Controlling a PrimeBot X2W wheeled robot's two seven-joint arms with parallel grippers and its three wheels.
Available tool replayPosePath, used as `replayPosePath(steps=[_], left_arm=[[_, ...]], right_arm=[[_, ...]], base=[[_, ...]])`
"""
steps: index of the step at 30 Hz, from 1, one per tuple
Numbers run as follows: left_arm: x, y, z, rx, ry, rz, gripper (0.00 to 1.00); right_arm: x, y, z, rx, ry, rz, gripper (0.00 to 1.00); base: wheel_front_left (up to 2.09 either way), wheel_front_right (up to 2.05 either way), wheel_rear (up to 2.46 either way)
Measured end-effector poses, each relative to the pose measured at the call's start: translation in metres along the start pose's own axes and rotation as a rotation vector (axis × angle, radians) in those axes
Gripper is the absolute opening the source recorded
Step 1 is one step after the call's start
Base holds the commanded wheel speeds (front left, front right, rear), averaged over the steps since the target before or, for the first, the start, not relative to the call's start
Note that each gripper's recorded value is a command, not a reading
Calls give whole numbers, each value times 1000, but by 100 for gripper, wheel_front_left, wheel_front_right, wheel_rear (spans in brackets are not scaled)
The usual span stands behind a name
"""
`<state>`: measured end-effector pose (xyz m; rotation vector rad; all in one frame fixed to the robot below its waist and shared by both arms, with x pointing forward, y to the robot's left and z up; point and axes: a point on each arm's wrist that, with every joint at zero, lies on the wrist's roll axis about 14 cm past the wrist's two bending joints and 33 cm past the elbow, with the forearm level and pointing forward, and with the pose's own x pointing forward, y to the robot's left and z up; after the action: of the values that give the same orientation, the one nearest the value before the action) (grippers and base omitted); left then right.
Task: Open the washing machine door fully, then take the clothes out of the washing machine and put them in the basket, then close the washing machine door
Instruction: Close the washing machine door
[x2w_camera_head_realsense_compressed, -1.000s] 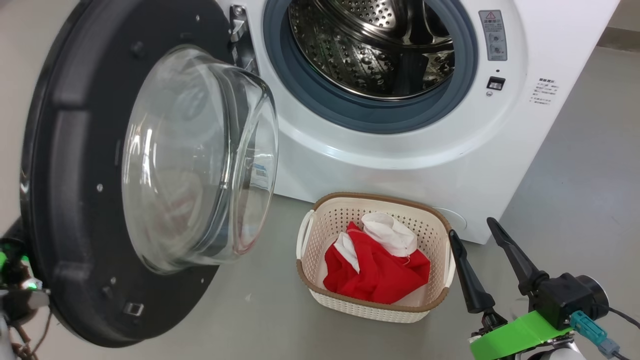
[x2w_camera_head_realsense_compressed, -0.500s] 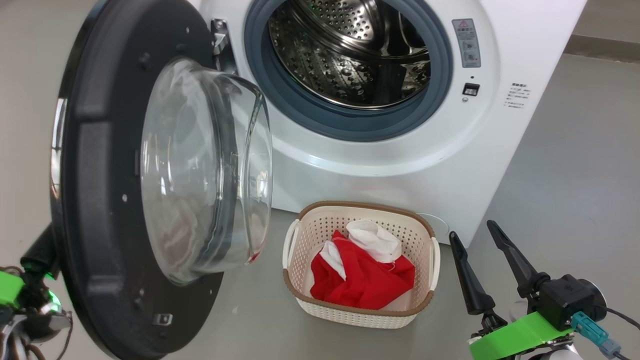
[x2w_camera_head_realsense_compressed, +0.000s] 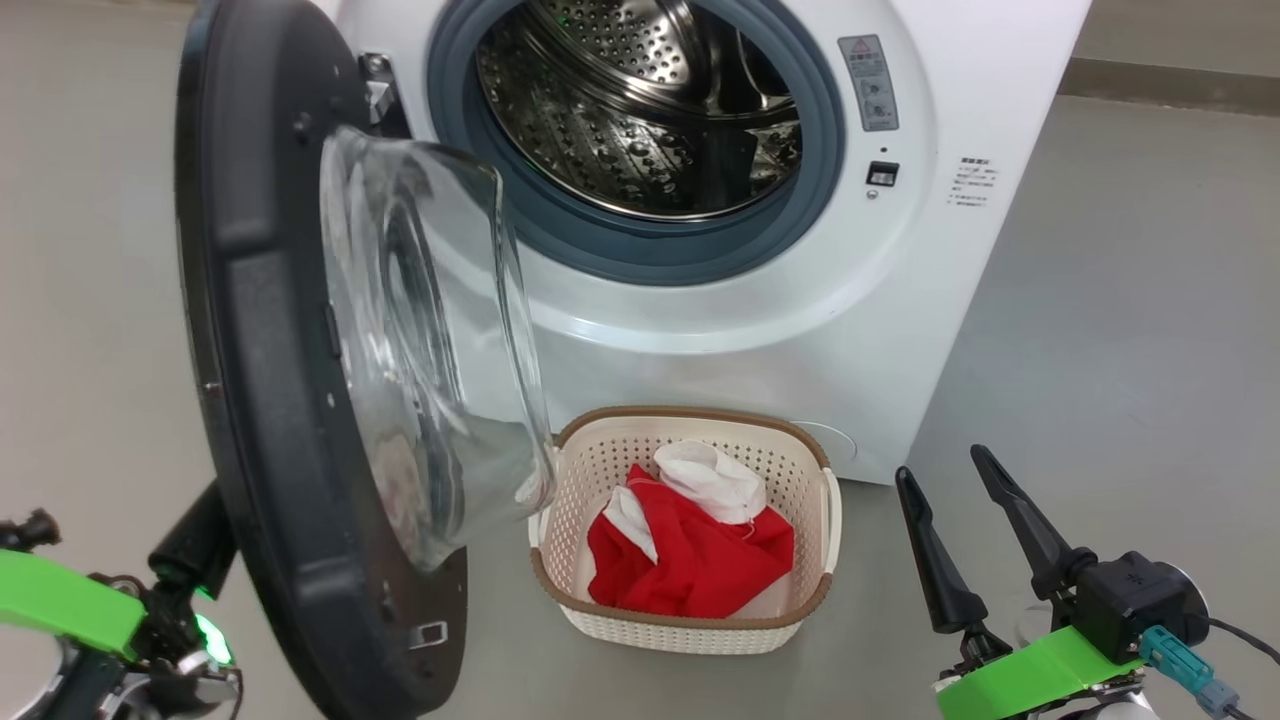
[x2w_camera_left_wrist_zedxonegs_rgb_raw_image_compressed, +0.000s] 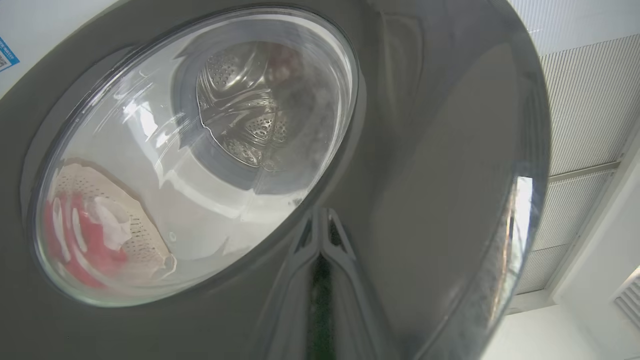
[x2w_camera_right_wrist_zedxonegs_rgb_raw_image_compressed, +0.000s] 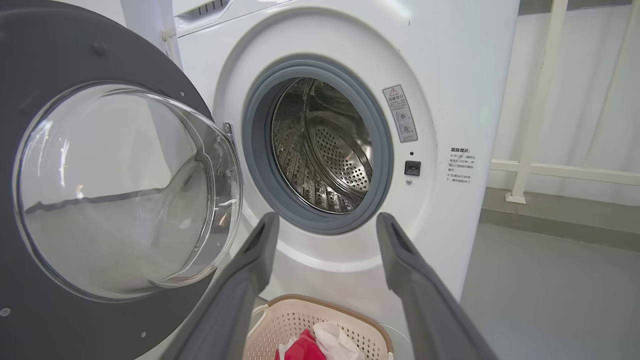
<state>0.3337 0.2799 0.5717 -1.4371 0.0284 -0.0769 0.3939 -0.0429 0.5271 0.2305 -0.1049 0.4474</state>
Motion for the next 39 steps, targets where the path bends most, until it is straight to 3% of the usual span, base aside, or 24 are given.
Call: replayPosePath(steps=[20, 36, 37, 38, 39], left_arm=[[35, -11, -61, -67, 138, -61, 0], [43, -11, -63, -61, 95, -79, 0], [43, -12, -60, -43, 77, -86, 24], [43, -13, -57, -25, 60, -97, 96], [42, -15, -54, 2, 41, -111, 100]], right_arm=[[-17, -31, 1, -7, -2, -101, 100], [-19, -38, 1, -6, 1, -123, 100], [-19, -39, 0, -6, 1, -123, 100], [-19, -39, 0, -6, 2, -124, 100], [-19, -40, 0, -6, 3, -127, 100]], base=[[0, 0, 0], [0, 0, 0], [0, 0, 0], [0, 0, 0], [0, 0, 0]])
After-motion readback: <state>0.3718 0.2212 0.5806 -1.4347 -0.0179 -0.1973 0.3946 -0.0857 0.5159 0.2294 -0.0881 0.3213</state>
